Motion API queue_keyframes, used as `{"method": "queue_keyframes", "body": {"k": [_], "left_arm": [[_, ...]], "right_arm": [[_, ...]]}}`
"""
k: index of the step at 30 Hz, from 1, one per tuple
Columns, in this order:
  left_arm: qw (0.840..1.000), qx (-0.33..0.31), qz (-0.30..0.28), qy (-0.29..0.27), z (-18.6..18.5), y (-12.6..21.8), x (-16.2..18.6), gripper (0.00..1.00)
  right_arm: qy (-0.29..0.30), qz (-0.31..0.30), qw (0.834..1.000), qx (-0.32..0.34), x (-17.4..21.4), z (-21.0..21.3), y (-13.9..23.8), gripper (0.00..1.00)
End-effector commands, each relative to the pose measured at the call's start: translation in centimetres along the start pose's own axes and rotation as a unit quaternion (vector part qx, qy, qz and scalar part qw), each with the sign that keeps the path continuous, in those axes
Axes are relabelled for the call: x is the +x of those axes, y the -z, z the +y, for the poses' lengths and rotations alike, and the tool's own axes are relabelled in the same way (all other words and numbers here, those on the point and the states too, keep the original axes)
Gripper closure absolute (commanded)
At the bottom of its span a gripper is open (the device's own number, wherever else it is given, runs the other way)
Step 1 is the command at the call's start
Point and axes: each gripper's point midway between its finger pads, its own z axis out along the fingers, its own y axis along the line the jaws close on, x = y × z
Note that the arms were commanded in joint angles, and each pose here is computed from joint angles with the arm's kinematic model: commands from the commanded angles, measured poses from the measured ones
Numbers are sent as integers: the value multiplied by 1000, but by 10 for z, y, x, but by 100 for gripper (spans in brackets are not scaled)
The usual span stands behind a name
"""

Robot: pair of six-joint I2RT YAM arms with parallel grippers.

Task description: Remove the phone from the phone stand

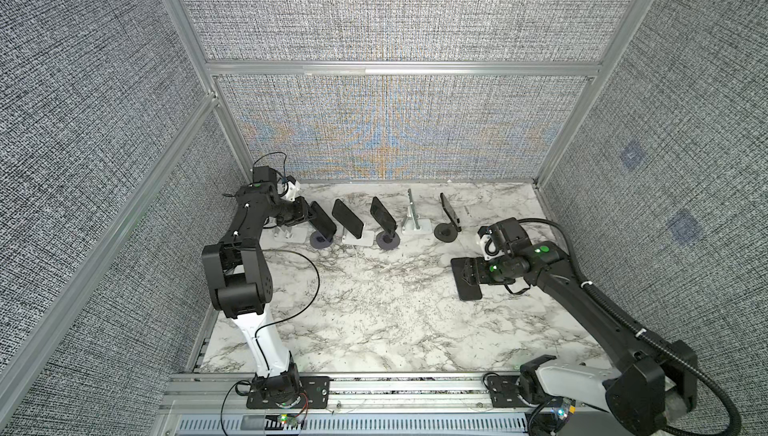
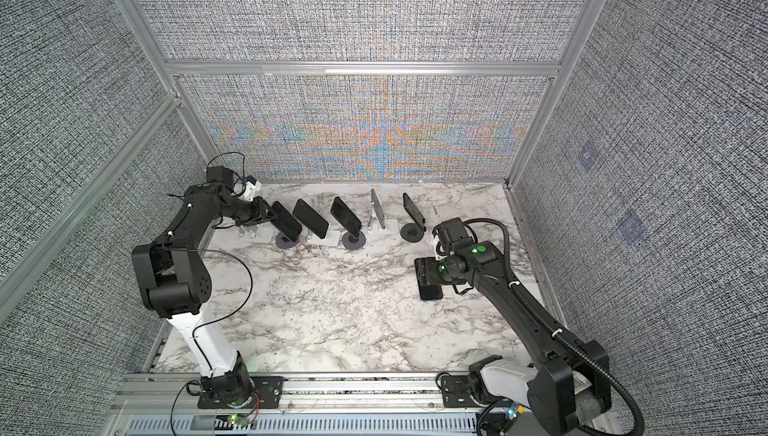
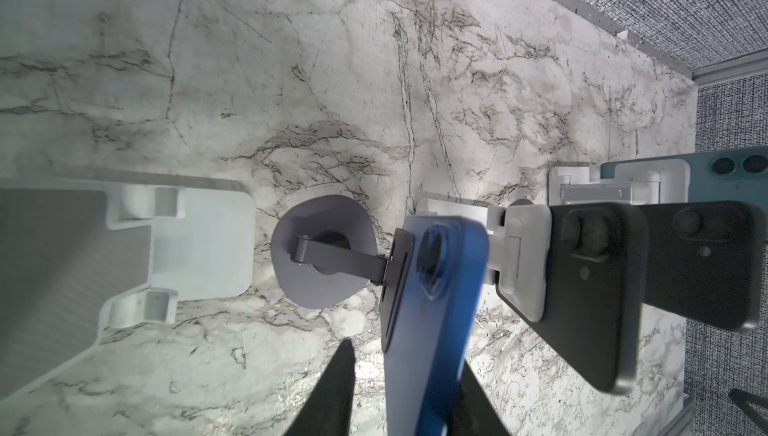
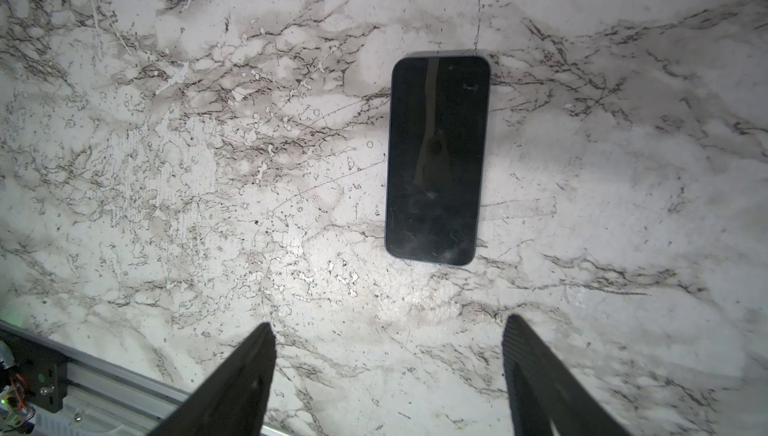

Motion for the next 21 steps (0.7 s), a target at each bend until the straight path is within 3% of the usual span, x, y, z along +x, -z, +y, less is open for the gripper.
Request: {"method": "queue_keyframes", "body": {"k": [1, 7, 12, 21], "left_arm": [[1000, -1, -5, -13, -2, 0, -4, 70], [1000, -9, 0, -19, 0, 0, -3, 83], [1000, -14, 3, -19, -1, 4, -2, 86], [999, -22, -16, -41, -26, 48, -8, 96]], "right_arm": [[6, 4, 1000, -1, 2, 0, -4, 24], [3, 1, 1000, -6, 0, 2, -6, 24], [2, 19, 1000, -1, 12, -2, -13, 24], [5, 17, 1000, -8, 10, 1, -10, 23]]}}
